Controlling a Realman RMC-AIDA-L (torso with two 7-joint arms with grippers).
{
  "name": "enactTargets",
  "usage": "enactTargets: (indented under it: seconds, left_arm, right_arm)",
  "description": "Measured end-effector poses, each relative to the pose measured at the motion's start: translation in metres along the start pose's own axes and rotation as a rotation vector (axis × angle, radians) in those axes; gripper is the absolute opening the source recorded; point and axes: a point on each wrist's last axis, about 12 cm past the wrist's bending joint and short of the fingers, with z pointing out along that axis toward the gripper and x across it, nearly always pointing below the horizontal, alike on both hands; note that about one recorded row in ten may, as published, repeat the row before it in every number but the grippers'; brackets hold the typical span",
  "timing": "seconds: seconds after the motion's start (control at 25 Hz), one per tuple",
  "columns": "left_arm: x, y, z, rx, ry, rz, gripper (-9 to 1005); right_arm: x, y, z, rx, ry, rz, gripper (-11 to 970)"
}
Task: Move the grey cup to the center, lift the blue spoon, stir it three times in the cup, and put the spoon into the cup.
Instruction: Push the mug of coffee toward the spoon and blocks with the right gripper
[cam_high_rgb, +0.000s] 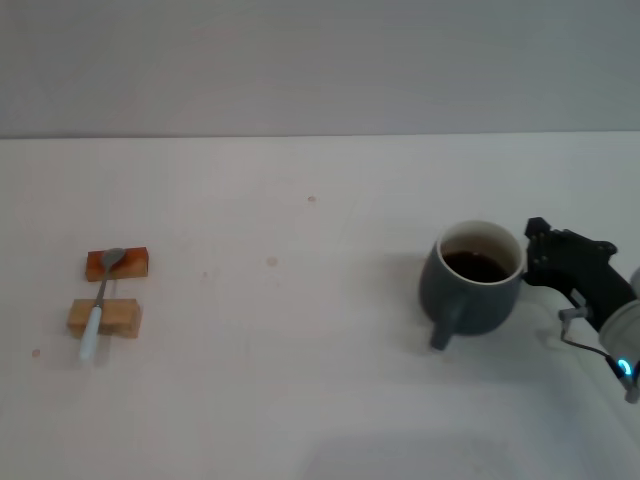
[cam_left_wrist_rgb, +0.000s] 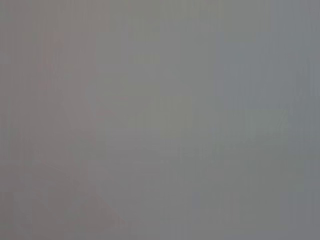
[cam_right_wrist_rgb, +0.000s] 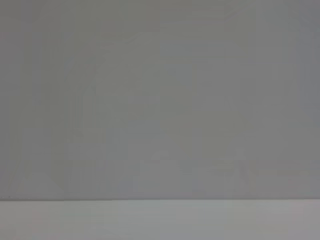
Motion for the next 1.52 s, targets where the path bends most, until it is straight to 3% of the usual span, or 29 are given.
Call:
enactTargets:
  seconds: [1.52]
  left_arm:
    - [-0.009,-0.005,0.003,0.011,-0.055,-0.015,815]
  right_arm:
    - [-0.024,0.073,0.045,-0.297,0.067,-0.094,11]
